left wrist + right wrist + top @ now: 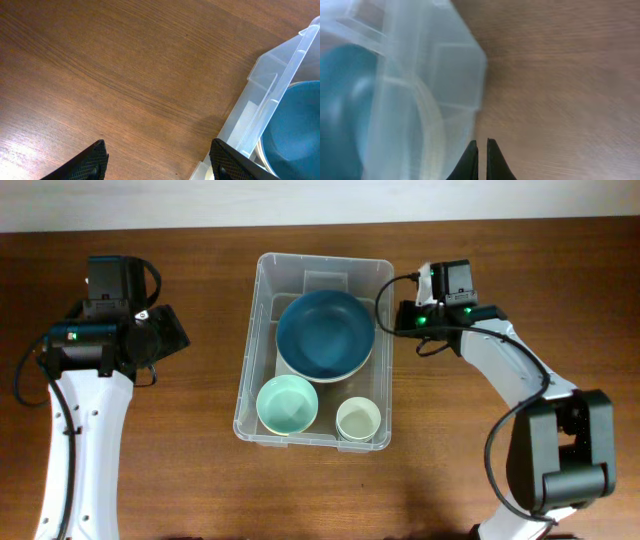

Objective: Pack container

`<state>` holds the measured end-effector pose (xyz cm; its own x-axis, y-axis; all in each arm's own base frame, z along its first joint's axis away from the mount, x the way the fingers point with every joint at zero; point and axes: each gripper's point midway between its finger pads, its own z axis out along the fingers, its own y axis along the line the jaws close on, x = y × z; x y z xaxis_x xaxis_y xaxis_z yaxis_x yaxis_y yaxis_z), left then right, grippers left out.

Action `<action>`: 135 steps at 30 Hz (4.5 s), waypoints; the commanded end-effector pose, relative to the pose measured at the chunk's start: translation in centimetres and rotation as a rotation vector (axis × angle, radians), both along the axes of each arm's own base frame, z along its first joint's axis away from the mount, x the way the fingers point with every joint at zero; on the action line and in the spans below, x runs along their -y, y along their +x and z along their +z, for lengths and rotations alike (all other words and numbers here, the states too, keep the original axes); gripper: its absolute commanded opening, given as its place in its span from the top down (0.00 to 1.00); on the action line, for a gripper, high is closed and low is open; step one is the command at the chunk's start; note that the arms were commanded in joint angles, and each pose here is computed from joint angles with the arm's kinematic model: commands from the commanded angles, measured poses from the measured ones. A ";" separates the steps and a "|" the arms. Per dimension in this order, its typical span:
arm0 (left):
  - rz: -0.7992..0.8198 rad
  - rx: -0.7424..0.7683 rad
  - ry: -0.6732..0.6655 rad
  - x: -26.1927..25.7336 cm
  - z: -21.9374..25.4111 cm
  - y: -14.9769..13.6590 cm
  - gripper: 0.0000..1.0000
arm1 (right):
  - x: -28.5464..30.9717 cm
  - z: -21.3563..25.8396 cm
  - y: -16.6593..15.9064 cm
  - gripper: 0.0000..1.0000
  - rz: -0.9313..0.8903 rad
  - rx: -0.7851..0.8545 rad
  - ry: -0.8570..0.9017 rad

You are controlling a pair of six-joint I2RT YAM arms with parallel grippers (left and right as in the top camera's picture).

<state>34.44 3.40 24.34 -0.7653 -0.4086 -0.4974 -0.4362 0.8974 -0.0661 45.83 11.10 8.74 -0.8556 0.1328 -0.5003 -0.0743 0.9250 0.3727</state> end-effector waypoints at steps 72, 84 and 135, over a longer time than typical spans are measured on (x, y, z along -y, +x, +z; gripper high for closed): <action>-0.440 0.020 -0.219 9.9 -14.2 14.3 0.74 | -0.6 -1.2 -15.5 0.96 0.440 -0.521 0.074; -0.436 0.020 -0.217 9.7 -14.2 14.3 0.63 | -0.5 -1.2 -15.2 0.95 0.438 -0.508 0.067; -0.289 0.107 0.122 0.6 2.8 5.5 0.00 | 12.5 22.5 -3.7 0.01 -0.294 0.206 -0.378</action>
<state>41.02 2.57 25.99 -0.7905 -0.1600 -0.5912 -0.1927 0.9812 -0.0079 43.21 -0.61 28.64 -0.7341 0.0978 -0.6719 0.1211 0.9926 0.0121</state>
